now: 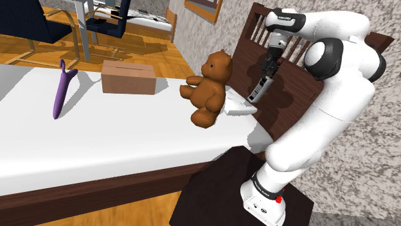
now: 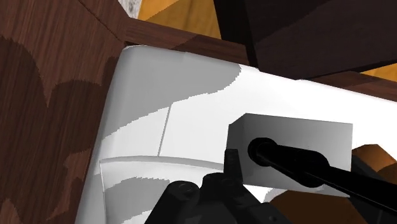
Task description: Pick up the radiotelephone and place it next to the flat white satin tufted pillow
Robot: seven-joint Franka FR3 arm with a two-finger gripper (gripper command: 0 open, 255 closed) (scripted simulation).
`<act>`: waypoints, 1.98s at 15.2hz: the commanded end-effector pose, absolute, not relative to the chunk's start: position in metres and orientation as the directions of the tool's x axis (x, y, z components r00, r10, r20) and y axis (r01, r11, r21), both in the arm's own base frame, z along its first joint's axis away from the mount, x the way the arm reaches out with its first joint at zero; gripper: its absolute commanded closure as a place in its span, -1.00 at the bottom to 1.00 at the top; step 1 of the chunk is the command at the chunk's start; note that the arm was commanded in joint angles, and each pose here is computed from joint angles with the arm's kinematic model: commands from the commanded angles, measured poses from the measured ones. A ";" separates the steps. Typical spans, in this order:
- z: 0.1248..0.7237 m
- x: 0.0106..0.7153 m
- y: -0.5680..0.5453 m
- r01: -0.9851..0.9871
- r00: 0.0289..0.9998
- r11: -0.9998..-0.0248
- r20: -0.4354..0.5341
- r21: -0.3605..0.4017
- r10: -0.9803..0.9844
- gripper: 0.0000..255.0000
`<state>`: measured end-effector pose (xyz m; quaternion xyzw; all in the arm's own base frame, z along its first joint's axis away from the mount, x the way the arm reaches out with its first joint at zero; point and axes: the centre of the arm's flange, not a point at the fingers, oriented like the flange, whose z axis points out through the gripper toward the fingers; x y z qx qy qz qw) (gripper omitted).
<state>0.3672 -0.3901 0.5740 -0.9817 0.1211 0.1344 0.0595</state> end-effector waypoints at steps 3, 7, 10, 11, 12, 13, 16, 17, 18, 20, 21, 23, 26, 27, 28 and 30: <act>0.557 0.348 -0.438 -0.252 0.935 -0.964 -0.278 -0.084 -0.220 1.00; 0.540 0.330 -0.484 -0.252 0.935 -0.964 -0.278 -0.084 -0.220 1.00; 0.523 0.323 -0.501 -0.252 0.935 -0.964 -0.278 -0.084 -0.220 1.00; 0.518 0.323 -0.501 -0.252 0.935 -0.964 -0.278 -0.084 -0.220 1.00; 0.513 0.323 -0.501 -0.252 0.935 -0.964 -0.278 -0.084 -0.220 1.00; 0.507 0.323 -0.501 -0.252 0.935 -0.964 -0.278 -0.084 -0.220 1.00; 0.492 0.323 -0.501 -0.252 0.935 -0.964 -0.278 -0.084 -0.220 1.00; 0.486 0.323 -0.501 -0.252 0.935 -0.964 -0.278 -0.084 -0.220 1.00; 0.481 0.323 -0.501 -0.252 0.935 -0.964 -0.278 -0.084 -0.220 1.00; 0.470 0.323 -0.501 -0.252 0.935 -0.964 -0.278 -0.084 -0.220 1.00; 0.465 0.323 -0.501 -0.252 0.935 -0.964 -0.278 -0.084 -0.220 1.00; 0.455 0.323 -0.501 -0.252 0.935 -0.964 -0.278 -0.084 -0.220 1.00; 0.439 0.323 -0.501 -0.252 0.935 -0.964 -0.278 -0.084 -0.220 1.00; 0.434 0.323 -0.501 -0.252 0.935 -0.964 -0.278 -0.084 -0.220 1.00; 0.428 0.323 -0.501 -0.252 0.935 -0.964 -0.278 -0.084 -0.220 1.00; 0.418 0.323 -0.501 -0.252 0.935 -0.964 -0.278 -0.084 -0.220 1.00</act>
